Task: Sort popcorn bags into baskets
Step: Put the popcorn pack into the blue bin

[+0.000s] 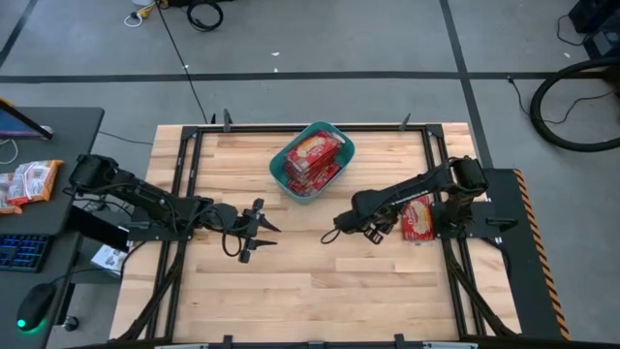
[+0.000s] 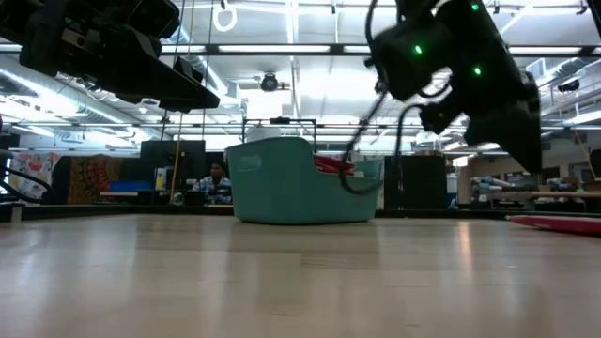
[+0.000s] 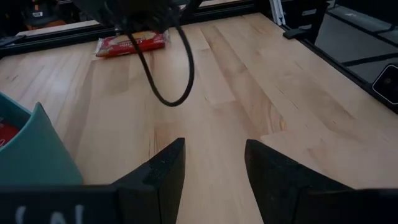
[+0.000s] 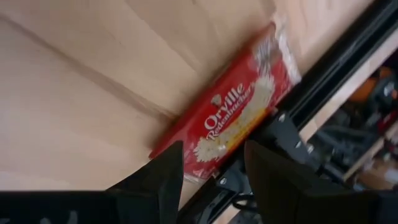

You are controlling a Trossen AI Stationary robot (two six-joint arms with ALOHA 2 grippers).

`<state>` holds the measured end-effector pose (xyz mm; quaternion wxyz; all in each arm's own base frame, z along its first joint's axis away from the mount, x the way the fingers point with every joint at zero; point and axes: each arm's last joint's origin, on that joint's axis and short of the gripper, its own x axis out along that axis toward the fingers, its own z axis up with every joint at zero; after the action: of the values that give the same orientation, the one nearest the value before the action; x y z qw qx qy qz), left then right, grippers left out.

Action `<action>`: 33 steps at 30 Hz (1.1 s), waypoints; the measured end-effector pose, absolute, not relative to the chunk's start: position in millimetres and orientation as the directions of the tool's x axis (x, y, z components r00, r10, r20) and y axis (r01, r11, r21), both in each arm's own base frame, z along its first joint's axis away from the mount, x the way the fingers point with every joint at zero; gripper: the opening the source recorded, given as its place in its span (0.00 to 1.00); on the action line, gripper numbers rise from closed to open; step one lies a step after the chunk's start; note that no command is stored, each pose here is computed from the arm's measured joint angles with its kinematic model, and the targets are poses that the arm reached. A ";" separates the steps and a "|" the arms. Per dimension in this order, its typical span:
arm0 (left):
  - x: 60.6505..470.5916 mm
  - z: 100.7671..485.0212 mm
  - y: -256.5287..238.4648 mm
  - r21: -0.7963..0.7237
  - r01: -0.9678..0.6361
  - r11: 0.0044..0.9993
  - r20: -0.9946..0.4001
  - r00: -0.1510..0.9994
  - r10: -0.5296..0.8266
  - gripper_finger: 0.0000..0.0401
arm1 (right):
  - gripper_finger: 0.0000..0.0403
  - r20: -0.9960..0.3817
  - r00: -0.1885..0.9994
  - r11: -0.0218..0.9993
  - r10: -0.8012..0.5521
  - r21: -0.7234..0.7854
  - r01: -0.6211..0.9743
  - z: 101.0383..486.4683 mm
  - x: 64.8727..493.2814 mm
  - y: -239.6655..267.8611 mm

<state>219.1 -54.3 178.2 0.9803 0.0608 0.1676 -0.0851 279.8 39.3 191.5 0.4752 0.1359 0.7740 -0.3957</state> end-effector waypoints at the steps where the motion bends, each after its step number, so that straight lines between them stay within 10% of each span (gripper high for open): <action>1: 219.1 178.1 -54.3 0.091 0.187 0.978 -0.339 0.929 -0.146 0.43 | 0.43 -0.838 -0.522 0.632 -0.159 -0.493 0.598 187.2 277.2 39.1; 33: 219.1 178.1 -54.3 0.091 0.188 0.978 -0.339 0.929 -0.147 0.43 | 0.32 -0.835 -0.533 0.421 -0.136 -0.536 0.732 112.7 232.5 30.1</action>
<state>219.1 -54.3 178.1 0.9802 0.0611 0.1678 -0.0853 232.5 30.1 112.7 0.4365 0.2067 0.7210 -0.4969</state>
